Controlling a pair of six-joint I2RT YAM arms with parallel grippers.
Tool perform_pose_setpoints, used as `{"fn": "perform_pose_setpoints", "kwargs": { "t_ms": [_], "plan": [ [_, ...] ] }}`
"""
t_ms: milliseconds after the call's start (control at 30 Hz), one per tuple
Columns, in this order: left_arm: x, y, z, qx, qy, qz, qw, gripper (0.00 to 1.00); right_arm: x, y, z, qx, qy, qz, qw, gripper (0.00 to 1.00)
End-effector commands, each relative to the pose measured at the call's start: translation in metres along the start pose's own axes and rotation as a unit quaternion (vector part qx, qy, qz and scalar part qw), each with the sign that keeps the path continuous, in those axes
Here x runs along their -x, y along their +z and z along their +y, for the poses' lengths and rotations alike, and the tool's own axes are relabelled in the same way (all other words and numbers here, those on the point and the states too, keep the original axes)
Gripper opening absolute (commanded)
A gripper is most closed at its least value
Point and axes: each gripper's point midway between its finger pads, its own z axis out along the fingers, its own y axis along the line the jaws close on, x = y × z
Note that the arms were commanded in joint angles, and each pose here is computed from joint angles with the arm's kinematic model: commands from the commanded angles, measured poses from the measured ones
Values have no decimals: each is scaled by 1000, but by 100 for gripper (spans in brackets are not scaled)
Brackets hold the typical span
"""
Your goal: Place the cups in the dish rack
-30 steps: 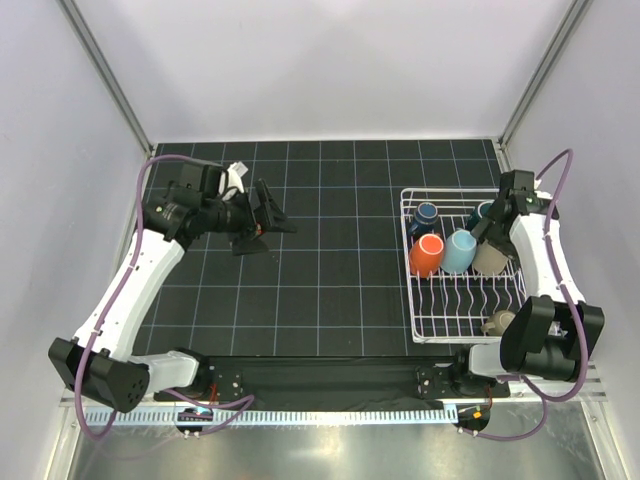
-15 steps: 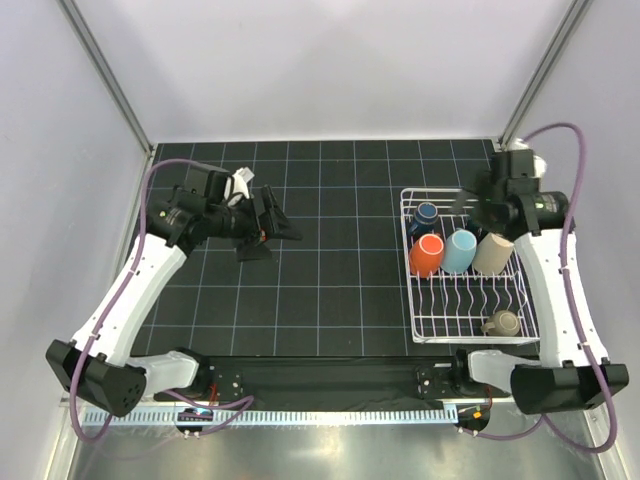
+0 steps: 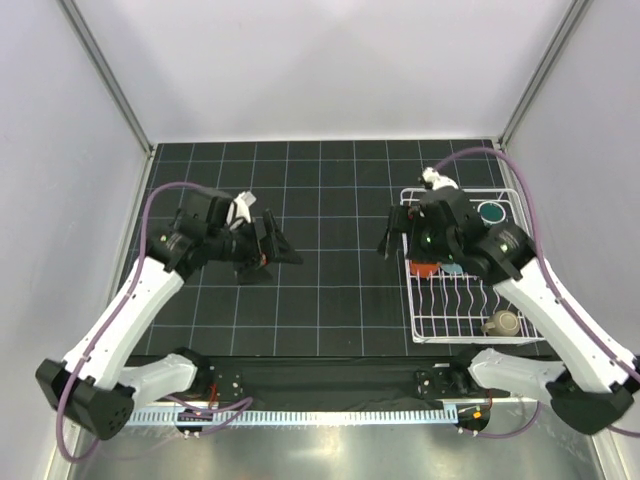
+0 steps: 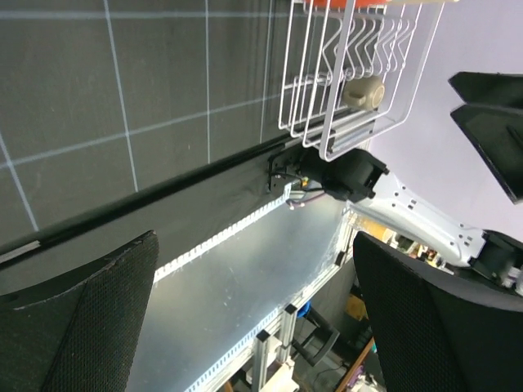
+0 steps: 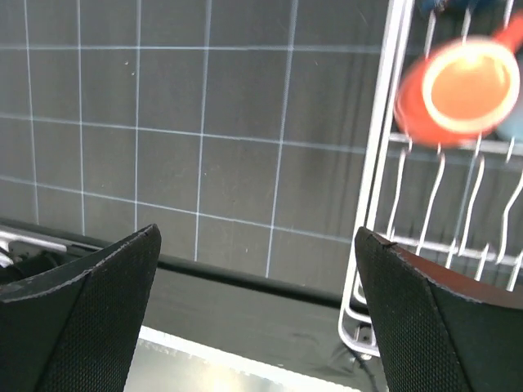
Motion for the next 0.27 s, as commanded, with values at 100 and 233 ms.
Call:
{"fn": "perform_pose_setpoints", "kwargs": {
  "t_ms": [100,233],
  "plan": [
    [-12,0,-8,-61,-7,-35,997,97,-27,4,-11,55,31,-53,997,100],
    [-15,2,-14,-130,13,-64,989,98,-39,-24,14,180,3,-77,981,100]
  ]
}}
